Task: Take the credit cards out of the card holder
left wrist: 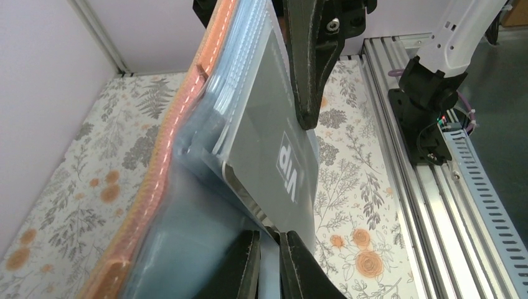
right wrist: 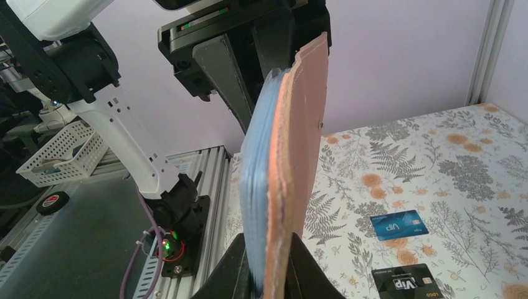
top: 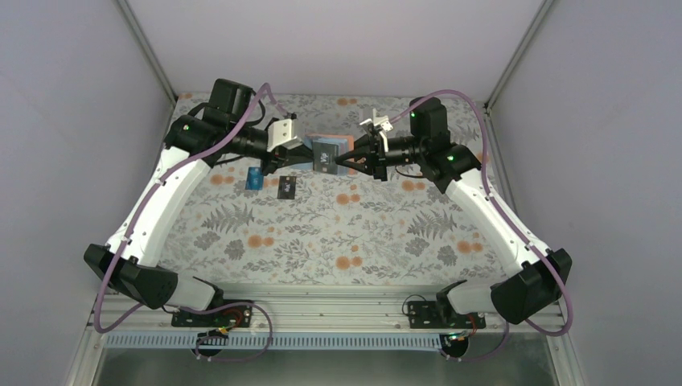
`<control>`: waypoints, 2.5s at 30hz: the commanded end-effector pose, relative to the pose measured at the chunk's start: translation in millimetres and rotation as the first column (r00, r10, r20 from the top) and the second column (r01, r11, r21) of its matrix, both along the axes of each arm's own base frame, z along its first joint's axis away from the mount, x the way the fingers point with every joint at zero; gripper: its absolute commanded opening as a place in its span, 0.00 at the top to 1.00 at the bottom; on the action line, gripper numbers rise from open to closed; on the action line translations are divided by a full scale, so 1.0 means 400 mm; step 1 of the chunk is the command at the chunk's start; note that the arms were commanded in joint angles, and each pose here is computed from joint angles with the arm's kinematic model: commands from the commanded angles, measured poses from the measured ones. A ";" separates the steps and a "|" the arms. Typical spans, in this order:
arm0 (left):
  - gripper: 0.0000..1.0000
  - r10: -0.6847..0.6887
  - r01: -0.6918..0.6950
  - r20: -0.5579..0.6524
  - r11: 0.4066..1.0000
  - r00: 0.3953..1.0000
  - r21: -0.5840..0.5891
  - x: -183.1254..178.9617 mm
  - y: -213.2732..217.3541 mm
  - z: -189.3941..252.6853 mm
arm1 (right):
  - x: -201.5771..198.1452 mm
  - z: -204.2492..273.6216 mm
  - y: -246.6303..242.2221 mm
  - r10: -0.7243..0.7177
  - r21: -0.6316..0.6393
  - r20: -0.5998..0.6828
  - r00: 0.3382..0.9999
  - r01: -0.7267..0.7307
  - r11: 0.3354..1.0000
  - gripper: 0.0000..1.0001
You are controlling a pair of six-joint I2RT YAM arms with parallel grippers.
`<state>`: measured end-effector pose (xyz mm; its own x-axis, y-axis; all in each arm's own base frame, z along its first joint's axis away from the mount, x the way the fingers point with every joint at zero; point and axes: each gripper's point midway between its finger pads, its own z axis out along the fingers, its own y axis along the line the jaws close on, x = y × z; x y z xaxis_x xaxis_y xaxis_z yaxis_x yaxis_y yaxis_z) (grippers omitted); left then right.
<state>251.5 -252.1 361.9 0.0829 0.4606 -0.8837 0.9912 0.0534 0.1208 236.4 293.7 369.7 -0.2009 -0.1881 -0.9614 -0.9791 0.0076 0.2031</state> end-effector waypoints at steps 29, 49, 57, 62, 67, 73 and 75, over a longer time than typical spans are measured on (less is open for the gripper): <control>0.86 -0.013 0.010 -0.045 0.996 0.999 -0.084 0.014 -0.059 0.037 | -0.097 0.065 -0.011 0.136 0.074 0.070 0.988 -0.141 0.987 0.90; 0.98 -0.177 0.158 -0.109 0.974 0.978 -0.164 -0.073 -0.066 0.080 | -0.090 0.072 -0.015 0.104 0.068 0.085 0.991 -0.110 0.992 0.90; 0.98 -0.077 0.060 -0.105 0.985 0.991 -0.164 -0.045 -0.008 0.100 | -0.069 0.065 -0.024 0.059 0.062 0.077 0.995 -0.063 0.996 0.75; 0.98 -0.047 0.029 -0.108 0.986 0.993 -0.167 -0.033 0.015 0.097 | -0.057 0.062 -0.031 0.025 0.052 0.073 0.997 -0.029 0.998 0.72; 0.98 -0.052 0.030 -0.123 0.984 0.991 -0.175 -0.035 0.017 0.095 | -0.039 0.059 -0.028 -0.002 0.051 0.053 0.999 0.000 0.999 0.93; 0.98 -0.017 0.000 -0.123 0.990 0.992 -0.144 -0.021 0.032 0.087 | -0.018 0.068 -0.041 -0.065 0.052 0.068 0.996 0.061 0.997 0.96; 0.98 0.012 -0.028 -0.122 0.991 0.992 -0.127 -0.007 0.046 0.079 | -0.010 0.068 -0.053 -0.084 0.052 0.070 0.994 0.081 0.995 0.96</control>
